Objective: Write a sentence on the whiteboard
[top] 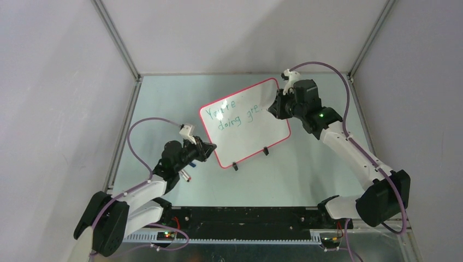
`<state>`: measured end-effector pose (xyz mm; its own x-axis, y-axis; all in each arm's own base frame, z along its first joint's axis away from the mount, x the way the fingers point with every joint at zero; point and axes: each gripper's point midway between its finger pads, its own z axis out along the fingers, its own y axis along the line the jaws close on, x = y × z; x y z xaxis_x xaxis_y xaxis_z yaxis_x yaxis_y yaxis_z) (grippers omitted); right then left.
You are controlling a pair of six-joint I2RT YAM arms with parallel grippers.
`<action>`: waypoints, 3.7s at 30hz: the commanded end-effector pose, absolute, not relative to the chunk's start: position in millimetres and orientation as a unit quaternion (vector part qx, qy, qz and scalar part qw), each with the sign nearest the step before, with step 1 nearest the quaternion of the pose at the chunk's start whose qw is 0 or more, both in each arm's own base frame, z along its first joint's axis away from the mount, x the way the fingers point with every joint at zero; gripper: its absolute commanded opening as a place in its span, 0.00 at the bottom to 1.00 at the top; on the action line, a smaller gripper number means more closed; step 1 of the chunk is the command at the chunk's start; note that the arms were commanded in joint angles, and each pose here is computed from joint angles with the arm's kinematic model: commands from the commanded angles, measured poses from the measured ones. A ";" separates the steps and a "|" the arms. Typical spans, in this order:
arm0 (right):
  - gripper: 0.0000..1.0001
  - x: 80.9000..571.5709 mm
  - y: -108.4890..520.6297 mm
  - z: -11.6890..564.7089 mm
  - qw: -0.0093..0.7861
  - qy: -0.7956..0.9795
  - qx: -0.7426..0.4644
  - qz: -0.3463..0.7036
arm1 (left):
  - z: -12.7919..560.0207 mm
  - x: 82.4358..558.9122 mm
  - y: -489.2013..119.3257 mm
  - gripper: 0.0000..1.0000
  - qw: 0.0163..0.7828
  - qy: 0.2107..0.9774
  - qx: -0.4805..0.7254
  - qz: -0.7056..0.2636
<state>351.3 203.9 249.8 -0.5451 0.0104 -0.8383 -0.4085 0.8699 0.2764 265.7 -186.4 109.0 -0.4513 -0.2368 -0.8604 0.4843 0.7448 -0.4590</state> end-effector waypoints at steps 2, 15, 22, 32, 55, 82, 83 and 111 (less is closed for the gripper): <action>0.00 360.2 205.2 253.6 0.484 0.841 -0.123 0.207 | 113.8 280.7 -181.4 0.17 0.528 0.784 0.094 -0.314; 0.00 362.5 201.2 254.2 0.495 0.842 -0.115 0.181 | 112.0 281.3 -179.6 0.13 0.525 0.788 0.097 -0.306; 0.00 370.6 194.0 254.2 0.505 0.842 -0.100 0.164 | 112.4 281.7 -180.2 0.11 0.525 0.788 0.098 -0.306; 0.00 380.8 200.6 252.6 0.532 0.825 -0.100 0.162 | 112.9 281.1 -180.7 0.09 0.526 0.787 0.100 -0.308; 0.00 366.8 202.9 267.6 0.624 0.754 -0.110 0.177 | 112.8 280.4 -182.9 0.09 0.523 0.786 0.100 -0.314; 0.00 385.9 206.4 254.0 0.602 0.776 -0.106 0.158 | 112.2 280.5 -183.9 0.09 0.521 0.787 0.101 -0.316; 0.00 386.7 206.2 254.1 0.602 0.776 -0.105 0.157 | 112.1 280.5 -183.9 0.09 0.520 0.787 0.101 -0.316; 0.00 396.0 202.8 238.4 0.588 0.791 -0.098 0.141 | 111.5 280.5 -185.0 0.08 0.518 0.788 0.102 -0.318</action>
<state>385.4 203.7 216.9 -0.3394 -0.0112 -0.9406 -0.3362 0.9353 0.1102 273.1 -187.6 109.3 -0.4651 -0.2058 -0.8610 0.4810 0.7578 -0.4409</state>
